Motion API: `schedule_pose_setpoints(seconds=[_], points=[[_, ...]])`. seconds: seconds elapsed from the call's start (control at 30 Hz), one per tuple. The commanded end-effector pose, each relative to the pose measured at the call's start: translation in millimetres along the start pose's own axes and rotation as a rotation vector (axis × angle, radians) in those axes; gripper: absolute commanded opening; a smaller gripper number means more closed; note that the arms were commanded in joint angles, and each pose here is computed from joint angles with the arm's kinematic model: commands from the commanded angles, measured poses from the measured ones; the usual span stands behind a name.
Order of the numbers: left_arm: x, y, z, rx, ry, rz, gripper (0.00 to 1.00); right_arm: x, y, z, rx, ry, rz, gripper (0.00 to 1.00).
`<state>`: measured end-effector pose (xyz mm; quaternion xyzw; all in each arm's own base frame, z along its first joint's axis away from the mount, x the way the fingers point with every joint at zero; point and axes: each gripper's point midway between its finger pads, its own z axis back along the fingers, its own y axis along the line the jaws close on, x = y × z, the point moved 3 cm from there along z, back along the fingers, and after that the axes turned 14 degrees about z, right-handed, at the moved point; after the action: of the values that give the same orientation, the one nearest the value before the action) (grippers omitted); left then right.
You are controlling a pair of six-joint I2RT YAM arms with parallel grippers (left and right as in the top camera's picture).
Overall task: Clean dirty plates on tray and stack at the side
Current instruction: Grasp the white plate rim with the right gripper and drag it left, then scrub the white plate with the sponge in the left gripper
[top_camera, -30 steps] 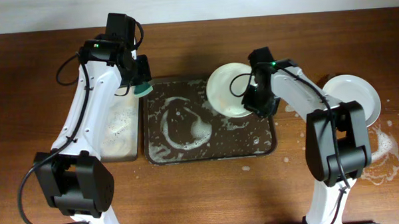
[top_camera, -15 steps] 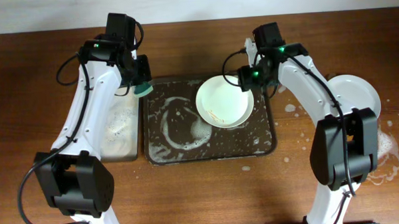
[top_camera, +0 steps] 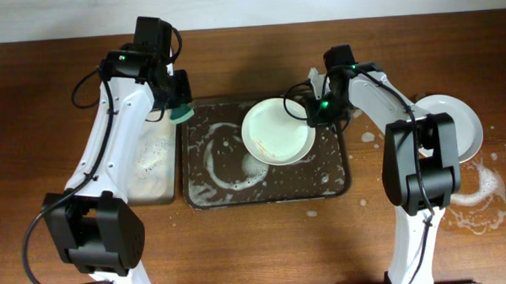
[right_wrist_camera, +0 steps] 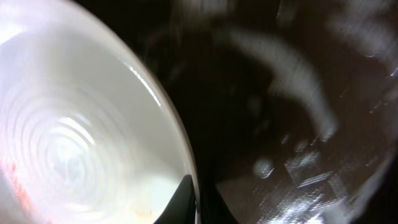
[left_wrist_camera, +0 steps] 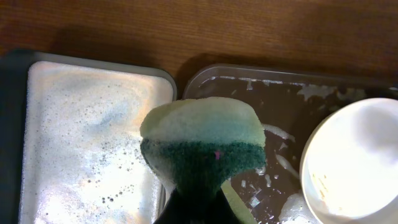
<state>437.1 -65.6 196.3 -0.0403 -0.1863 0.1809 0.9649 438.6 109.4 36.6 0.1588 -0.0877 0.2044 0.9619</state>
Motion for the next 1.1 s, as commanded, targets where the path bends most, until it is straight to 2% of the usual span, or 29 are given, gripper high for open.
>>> schedule_pose_setpoints(seconds=[0.0,0.13,0.2,0.27,0.37,0.47,0.53,0.6,0.63,0.67,0.73,0.8,0.83,1.07], points=[[-1.0,-0.6,4.8,-0.01,-0.001,0.01,0.01,-14.3,12.8,-4.0,0.071,0.076,-0.239,0.04],[-8.4,3.8,4.9,0.01,0.033,0.008,0.01,-26.8,33.0,-7.7,0.07,0.164,-0.437,0.04],[-8.9,4.0,5.0,0.011,0.035,0.008,0.01,-32.5,60.3,-17.4,0.018,0.218,-0.446,0.04],[-9.4,4.3,5.0,0.013,0.037,0.008,0.01,-37.4,68.1,-21.5,-0.114,0.234,-0.463,0.04],[-9.3,4.3,5.0,0.013,0.037,0.007,0.01,-29.1,73.2,-15.3,-0.127,0.19,-0.451,0.04],[-8.5,3.8,4.9,0.01,0.033,0.008,0.01,-23.7,77.6,0.7,-0.111,0.161,-0.348,0.17],[-8.5,3.8,4.9,0.01,0.033,0.008,0.01,-9.6,81.7,16.6,-0.101,0.107,-0.251,0.37],[-8.5,3.8,4.9,0.01,0.033,0.008,0.01,11.3,81.2,31.0,-0.093,0.049,-0.022,0.49],[-8.7,3.9,4.8,0.011,0.034,0.008,0.01,19.3,76.4,34.5,-0.102,0.019,0.064,0.49],[-8.6,3.8,4.8,0.011,0.034,0.008,0.01,21.8,70.1,34.5,-0.124,0.01,0.077,0.48],[-8.7,3.8,4.9,0.011,0.034,0.008,0.01,16.7,64.7,27.7,-0.122,0.033,0.098,0.36],[-8.9,3.5,5.0,0.008,0.036,0.008,0.01,11.5,62.1,17.7,-0.119,0.058,0.104,0.34],[-9.1,3.4,4.8,0.008,0.036,0.008,0.01,9.1,60.3,10.8,-0.116,0.072,0.106,0.3],[-12.5,-5.5,5.2,-0.002,0.033,-0.012,0.01,0.7,57.5,-21.6,-0.062,0.125,0.105,0.26]])
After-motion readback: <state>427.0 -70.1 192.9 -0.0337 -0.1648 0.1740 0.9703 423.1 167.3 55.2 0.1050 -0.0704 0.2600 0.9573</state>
